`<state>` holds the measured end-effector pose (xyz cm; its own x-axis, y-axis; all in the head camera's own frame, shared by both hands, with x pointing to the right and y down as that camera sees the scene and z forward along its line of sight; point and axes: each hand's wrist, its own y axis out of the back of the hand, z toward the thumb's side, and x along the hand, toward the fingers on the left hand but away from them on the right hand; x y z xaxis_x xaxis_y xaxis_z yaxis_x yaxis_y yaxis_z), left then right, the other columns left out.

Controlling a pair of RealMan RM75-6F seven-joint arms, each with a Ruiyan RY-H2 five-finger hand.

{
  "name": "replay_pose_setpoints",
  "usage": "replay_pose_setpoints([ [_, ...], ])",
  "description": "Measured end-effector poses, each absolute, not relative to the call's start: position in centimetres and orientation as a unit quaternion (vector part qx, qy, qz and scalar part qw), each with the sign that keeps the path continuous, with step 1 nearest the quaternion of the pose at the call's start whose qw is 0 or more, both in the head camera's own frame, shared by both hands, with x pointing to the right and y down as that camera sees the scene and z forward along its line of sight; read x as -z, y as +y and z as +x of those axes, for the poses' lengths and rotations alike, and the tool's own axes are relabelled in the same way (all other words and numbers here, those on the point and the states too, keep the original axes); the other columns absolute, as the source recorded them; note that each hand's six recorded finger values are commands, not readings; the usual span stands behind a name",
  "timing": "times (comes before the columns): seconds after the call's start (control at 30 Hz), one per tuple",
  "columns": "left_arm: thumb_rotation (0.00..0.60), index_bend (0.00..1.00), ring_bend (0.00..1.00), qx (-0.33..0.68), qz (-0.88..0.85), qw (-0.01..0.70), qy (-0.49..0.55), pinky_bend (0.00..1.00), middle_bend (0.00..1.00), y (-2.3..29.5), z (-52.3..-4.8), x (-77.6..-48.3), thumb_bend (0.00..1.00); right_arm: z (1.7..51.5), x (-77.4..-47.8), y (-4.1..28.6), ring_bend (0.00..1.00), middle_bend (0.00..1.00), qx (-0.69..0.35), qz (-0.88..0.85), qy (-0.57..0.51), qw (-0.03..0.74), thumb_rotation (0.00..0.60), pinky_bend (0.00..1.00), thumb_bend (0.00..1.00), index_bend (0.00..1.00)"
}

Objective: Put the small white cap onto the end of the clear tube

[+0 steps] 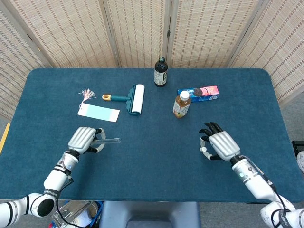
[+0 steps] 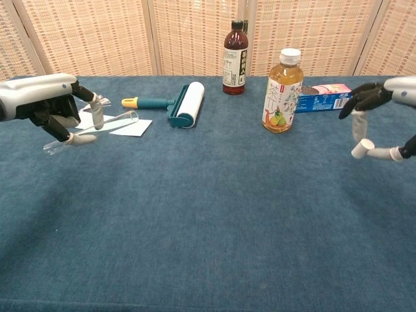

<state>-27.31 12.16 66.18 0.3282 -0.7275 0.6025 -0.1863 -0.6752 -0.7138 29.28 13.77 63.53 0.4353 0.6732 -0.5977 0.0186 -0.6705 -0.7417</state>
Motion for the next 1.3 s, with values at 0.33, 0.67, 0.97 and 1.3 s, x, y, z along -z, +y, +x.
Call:
replay_pose_setpoints([
  [0.33,0.6,0.64,1.0,0.448,-0.799,0.229,0.33,1.0,1.0,10.0,-23.9,-64.5,0.34,26.6,-58.3,10.6,0.0,0.23,-0.401,-0.81,-0.296,0.309,0.6,0.0,0.4,0.64],
  [0.67,0.6,0.64,1.0,0.408,-0.811,0.229,0.352,1.0,1.0,9.6,-21.1,-63.6,0.34,22.0,-54.9,8.8,0.0,0.24,-0.312,-0.844,-0.317,0.299,0.6,0.0,0.4,0.65],
  [0.97,0.6,0.64,1.0,0.372,-0.822,0.236,0.36,1.0,1.0,9.9,-18.6,-62.1,0.34,19.5,-54.5,8.5,0.0,0.24,-0.284,-0.856,-0.319,0.292,0.6,0.0,0.41,0.66],
  [1.3,0.6,0.64,1.0,0.365,-0.832,0.214,0.36,1.0,1.0,10.2,-17.0,-61.7,0.34,17.7,-54.7,7.9,0.0,0.24,-0.269,-0.864,-0.321,0.28,0.6,0.0,0.41,0.66],
])
